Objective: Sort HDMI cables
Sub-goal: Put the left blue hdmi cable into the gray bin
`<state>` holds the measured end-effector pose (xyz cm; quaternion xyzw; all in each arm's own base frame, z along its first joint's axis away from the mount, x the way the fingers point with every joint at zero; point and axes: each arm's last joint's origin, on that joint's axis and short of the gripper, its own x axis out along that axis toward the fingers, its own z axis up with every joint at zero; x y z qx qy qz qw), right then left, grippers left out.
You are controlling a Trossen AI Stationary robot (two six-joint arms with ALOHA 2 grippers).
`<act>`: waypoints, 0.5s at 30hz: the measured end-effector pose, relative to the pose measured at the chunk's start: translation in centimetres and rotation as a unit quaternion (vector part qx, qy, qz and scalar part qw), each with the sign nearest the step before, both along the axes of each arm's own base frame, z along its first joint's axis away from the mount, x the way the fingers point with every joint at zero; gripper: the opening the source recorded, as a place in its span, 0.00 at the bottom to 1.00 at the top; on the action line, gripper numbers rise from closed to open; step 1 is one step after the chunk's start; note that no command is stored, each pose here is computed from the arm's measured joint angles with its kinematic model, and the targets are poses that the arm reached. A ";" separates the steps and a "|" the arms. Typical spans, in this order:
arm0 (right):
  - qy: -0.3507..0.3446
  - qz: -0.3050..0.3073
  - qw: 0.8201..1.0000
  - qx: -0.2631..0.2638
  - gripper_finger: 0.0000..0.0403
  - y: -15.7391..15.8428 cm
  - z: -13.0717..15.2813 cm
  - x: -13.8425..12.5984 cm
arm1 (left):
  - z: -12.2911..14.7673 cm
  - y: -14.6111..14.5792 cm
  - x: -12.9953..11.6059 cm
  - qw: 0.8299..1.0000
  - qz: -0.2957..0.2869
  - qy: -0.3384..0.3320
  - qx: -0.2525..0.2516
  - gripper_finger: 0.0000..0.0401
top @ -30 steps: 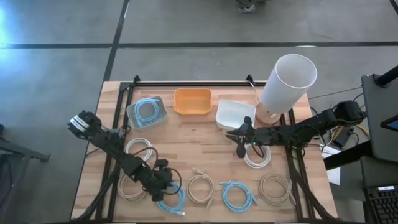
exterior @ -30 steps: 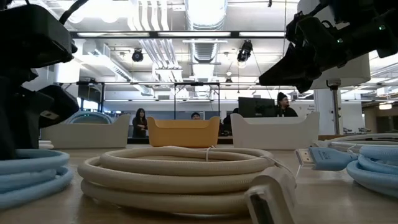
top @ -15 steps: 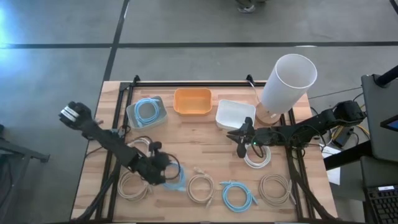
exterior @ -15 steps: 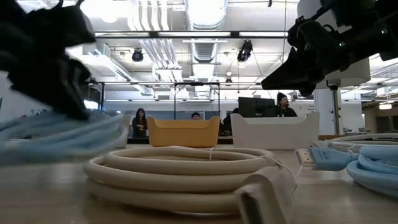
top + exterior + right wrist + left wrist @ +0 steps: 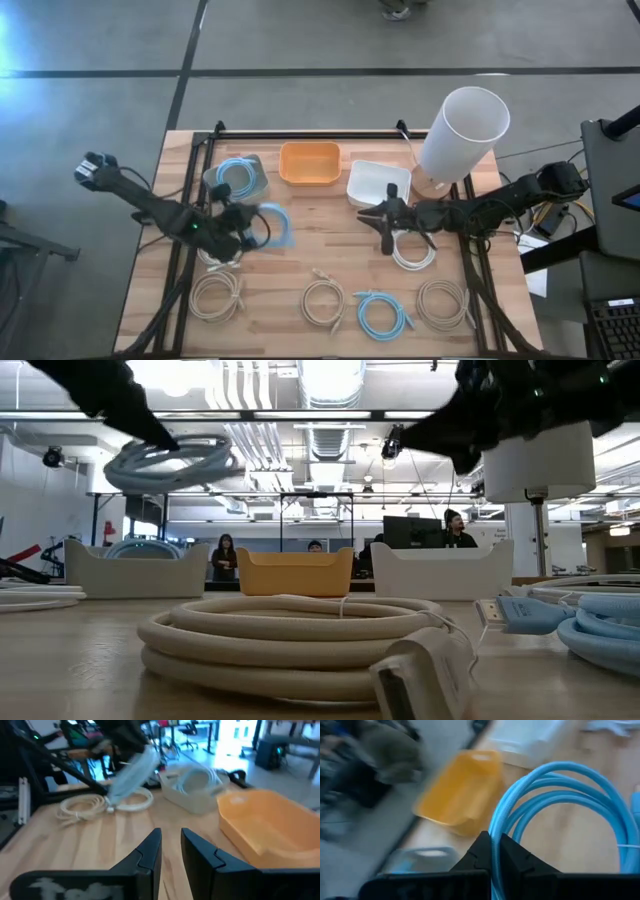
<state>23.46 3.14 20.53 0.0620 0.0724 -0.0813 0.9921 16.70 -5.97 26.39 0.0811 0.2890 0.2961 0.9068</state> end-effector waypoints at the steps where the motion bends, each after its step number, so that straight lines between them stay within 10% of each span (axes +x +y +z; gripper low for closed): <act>1: -0.006 0.006 1.000 -0.005 0.17 0.1 0.4 0.2 | 0.3 0.5 -0.2 1.000 0.013 0.001 0.017 0.03; 15: -0.033 0.014 0.999 -0.027 0.17 0.3 2.8 1.2 | 0.9 7.4 -2.3 0.958 0.238 0.064 0.149 0.04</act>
